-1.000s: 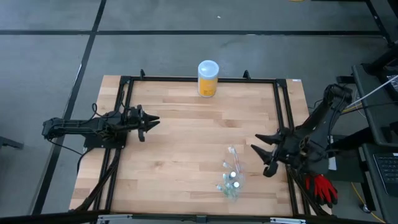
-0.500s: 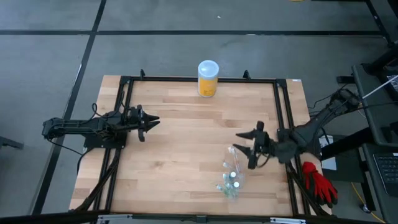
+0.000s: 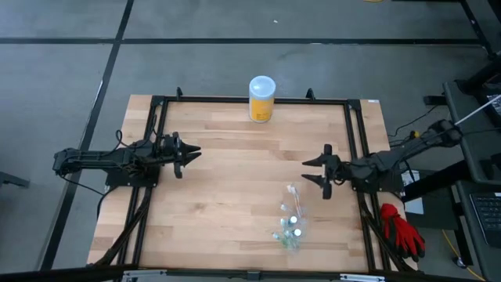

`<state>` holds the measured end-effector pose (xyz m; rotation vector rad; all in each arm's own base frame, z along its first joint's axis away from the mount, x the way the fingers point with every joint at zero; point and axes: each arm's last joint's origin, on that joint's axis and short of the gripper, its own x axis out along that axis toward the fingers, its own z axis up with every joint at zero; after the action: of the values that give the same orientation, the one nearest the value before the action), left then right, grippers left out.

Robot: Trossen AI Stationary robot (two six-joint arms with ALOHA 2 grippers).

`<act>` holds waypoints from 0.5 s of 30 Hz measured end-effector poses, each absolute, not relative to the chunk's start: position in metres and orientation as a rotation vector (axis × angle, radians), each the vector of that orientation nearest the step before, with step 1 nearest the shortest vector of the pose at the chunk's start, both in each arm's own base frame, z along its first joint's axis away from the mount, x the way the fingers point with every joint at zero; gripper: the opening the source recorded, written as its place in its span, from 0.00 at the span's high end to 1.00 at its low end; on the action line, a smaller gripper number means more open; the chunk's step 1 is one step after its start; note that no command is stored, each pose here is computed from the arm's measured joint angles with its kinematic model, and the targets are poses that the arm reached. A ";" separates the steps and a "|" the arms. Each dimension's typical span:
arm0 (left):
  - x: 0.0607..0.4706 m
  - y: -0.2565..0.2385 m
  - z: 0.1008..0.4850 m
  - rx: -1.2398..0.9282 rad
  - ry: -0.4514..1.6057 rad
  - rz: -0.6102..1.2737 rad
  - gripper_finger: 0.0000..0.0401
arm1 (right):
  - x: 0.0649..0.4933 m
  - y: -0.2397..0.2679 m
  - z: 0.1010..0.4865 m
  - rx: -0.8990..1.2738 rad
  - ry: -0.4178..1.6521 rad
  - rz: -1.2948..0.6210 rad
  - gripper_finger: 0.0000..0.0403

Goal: Pick & Place toothbrushing station
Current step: Return to Home Position

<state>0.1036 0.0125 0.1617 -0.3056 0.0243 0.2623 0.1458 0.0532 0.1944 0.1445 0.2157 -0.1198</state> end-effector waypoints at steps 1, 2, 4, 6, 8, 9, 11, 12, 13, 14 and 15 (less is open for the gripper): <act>0.104 0.013 0.162 -0.306 0.024 0.262 0.74 | 0.143 0.050 0.192 0.132 0.212 -0.106 0.45; 0.104 0.013 0.162 -0.306 0.024 0.262 0.74 | 0.141 0.048 0.189 0.118 0.210 -0.090 0.45; 0.104 0.013 0.162 -0.306 0.024 0.262 0.74 | 0.136 0.042 0.182 0.103 0.213 -0.071 0.45; 0.104 0.013 0.162 -0.306 0.024 0.262 0.74 | 0.132 0.038 0.181 0.102 0.198 -0.046 0.45; 0.104 0.013 0.162 -0.305 0.024 0.262 0.74 | 0.129 0.034 0.178 0.083 0.204 -0.009 0.45; 0.104 0.013 0.162 -0.306 0.024 0.262 0.74 | 0.128 0.032 0.175 0.069 0.216 0.005 0.45; 0.104 0.013 0.162 -0.305 0.024 0.262 0.74 | 0.124 0.029 0.170 0.042 0.211 0.024 0.45; 0.104 0.013 0.162 -0.306 0.024 0.262 0.74 | 0.123 0.027 0.170 0.040 0.202 0.037 0.45; 0.104 0.013 0.162 -0.306 0.024 0.262 0.74 | 0.122 0.026 0.169 0.035 0.202 0.057 0.45; 0.104 0.013 0.162 -0.306 0.024 0.262 0.74 | 0.121 0.026 0.168 0.028 0.207 0.079 0.45; 0.104 0.013 0.162 -0.305 0.024 0.262 0.74 | 0.119 0.025 0.167 0.023 0.217 0.103 0.45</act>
<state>0.1036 0.0125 0.1617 -0.3052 0.0243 0.2623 0.1192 0.0252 0.1670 0.0232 0.2170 0.1025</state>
